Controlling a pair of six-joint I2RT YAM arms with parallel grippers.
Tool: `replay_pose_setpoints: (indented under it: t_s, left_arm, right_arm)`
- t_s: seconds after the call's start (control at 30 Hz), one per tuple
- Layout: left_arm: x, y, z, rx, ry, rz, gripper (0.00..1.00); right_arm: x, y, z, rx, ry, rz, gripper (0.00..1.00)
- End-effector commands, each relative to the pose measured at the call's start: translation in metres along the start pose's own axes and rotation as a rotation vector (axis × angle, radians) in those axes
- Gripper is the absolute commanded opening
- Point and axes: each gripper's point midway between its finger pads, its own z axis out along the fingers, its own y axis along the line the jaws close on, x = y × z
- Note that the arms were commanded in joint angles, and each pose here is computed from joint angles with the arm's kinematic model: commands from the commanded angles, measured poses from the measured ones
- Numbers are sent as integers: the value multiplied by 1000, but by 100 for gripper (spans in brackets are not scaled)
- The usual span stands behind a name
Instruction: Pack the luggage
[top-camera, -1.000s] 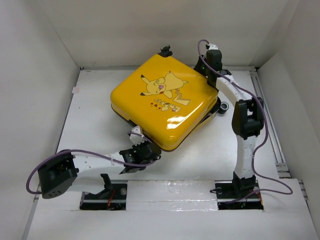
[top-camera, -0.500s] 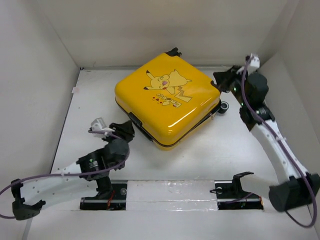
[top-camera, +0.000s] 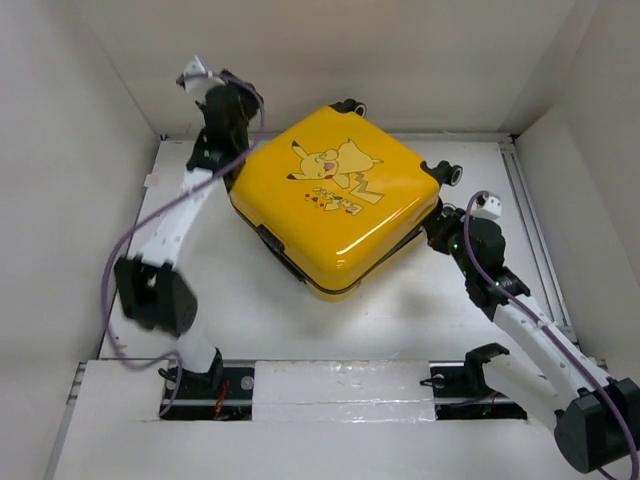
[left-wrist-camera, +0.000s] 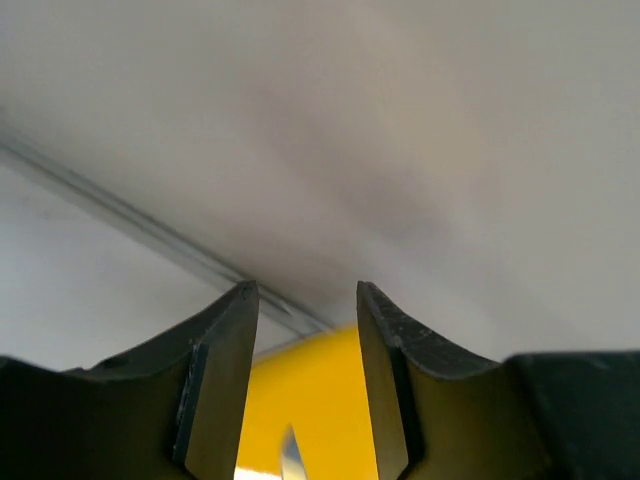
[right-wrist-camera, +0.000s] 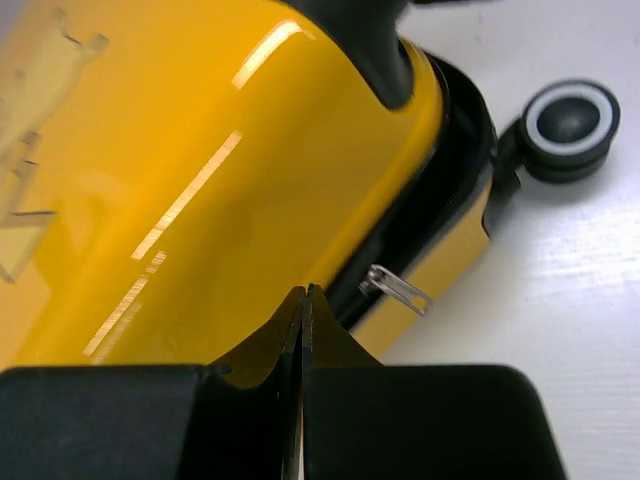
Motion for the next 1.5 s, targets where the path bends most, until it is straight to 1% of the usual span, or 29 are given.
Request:
replay_pose_setpoints:
  t_s: [0.0,0.03,0.07,0.13,0.2,0.23,0.27,0.3,0.37,0.43,0.5,0.57,0.6,0.67,0.7,0.77,0.8,0.87,0.9,0.97,1.07,1.13,1.2,1.23,1.3,1.37,1.4,1.43,1.47]
  left_arm:
    - [23,25,82,21,249,35,40]
    - [30,32,99,19,295,84,41]
    - [50,60,106,-63,393,125,41]
    - [73,89,144,-97,464,155,42]
    - [94,124,149,-156,546,152,42]
    - [112,154,149,-197,593,127,42]
    - [121,159,146,-167,626,96,42]
    - [124,154,150,-117,599,73,42]
    - [144,175,136,-137,638,22,42]
    - [159,174,131,-112,655,5,42]
    - [175,173,113,-101,692,-27,42]
    - [180,161,106,-45,678,-56,42]
    - [196,156,85,-41,713,-88,42]
    - [197,147,77,5,690,-118,42]
    - [204,153,58,-6,708,-129,42]
    - [203,151,46,6,676,-160,41]
    - [202,155,39,-1,668,-167,41]
    - [206,167,14,-28,654,-173,40]
    - [208,167,5,-33,652,-189,40]
    - [213,186,-22,-70,649,-192,39]
    - [210,203,-44,-111,612,-209,38]
    - [205,208,-48,-136,596,-191,38]
    - [186,212,-40,-170,544,-177,38]
    - [188,214,-42,-180,551,-176,39]
    - [166,201,-34,-170,490,-194,42]
    - [157,202,-35,-214,460,-187,52]
    - [138,195,-34,-223,410,-192,61]
    - [121,202,-31,-277,333,-183,74]
    - [107,205,-32,-307,300,-194,85]
  right_arm:
    - [13,-19,4,73,31,26,0]
    - [19,-20,3,71,46,25,0]
    - [23,-21,5,70,64,24,0]
    - [30,-22,7,73,89,21,0]
    - [37,-25,10,90,108,24,0]
    - [35,-23,11,83,99,26,0]
    - [38,-27,13,102,106,23,0]
    - [40,-28,16,105,110,22,0]
    - [47,-32,25,122,131,27,0]
    - [54,-30,37,125,168,24,0]
    - [55,-18,47,69,190,0,0]
    - [54,-6,61,27,212,-24,0]
    - [49,2,66,-6,205,-35,0]
    - [41,11,78,-45,191,-53,0]
    - [38,16,83,-63,189,-70,0]
    - [22,30,94,-131,174,-85,0]
    - [31,28,104,-133,208,-98,0]
    - [21,41,118,-189,221,-89,0]
    - [35,39,128,-195,265,-85,0]
    - [37,47,138,-252,295,-87,0]
    - [35,54,154,-275,305,-86,0]
    - [33,51,155,-265,303,-61,0]
    - [34,48,152,-249,303,-50,0]
    - [33,47,150,-243,295,-51,0]
    - [27,46,149,-241,282,-50,0]
    - [15,41,144,-222,272,-32,0]
    - [12,44,140,-226,265,-24,4]
    - [3,34,138,-208,245,-17,8]
    - [5,26,133,-186,244,-3,16]
